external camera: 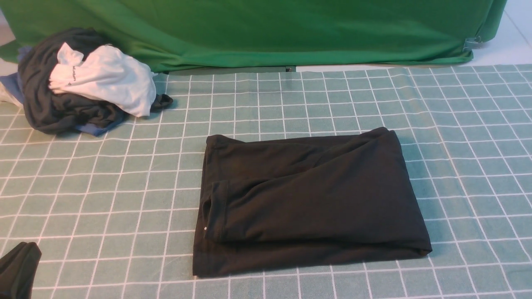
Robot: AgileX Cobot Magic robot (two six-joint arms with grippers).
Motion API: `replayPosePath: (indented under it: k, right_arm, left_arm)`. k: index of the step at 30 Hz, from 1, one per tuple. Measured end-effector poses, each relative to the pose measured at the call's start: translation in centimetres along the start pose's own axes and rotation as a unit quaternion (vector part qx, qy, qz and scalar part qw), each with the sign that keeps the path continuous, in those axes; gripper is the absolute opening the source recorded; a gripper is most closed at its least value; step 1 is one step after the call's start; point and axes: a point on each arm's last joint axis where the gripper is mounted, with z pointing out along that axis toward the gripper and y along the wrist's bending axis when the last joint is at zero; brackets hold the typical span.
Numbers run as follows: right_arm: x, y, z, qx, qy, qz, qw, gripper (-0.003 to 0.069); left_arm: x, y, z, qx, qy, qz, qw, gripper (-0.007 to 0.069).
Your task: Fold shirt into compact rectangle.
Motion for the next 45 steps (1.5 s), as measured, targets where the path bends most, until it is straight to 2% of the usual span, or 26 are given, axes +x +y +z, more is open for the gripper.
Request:
replayPosePath:
  k: [15,25,45]
  right_arm:
    - [0.25,0.06,0.03,0.001,-0.001,0.037,0.999,0.0241]
    - [0.38,-0.44,0.01,0.028,0.005,0.050,0.998,0.0241]
    - [0.39,-0.46,0.01,0.030,0.005,0.069,0.997,0.0241]
  left_arm:
    - [0.00,0.01,0.00,-0.001,0.000,0.002,1.000,0.0015]
    - [0.00,0.01,0.00,-0.001,0.000,0.002,1.000,0.0016]
    - [0.00,0.01,0.00,-0.001,0.000,0.002,1.000,0.0016]
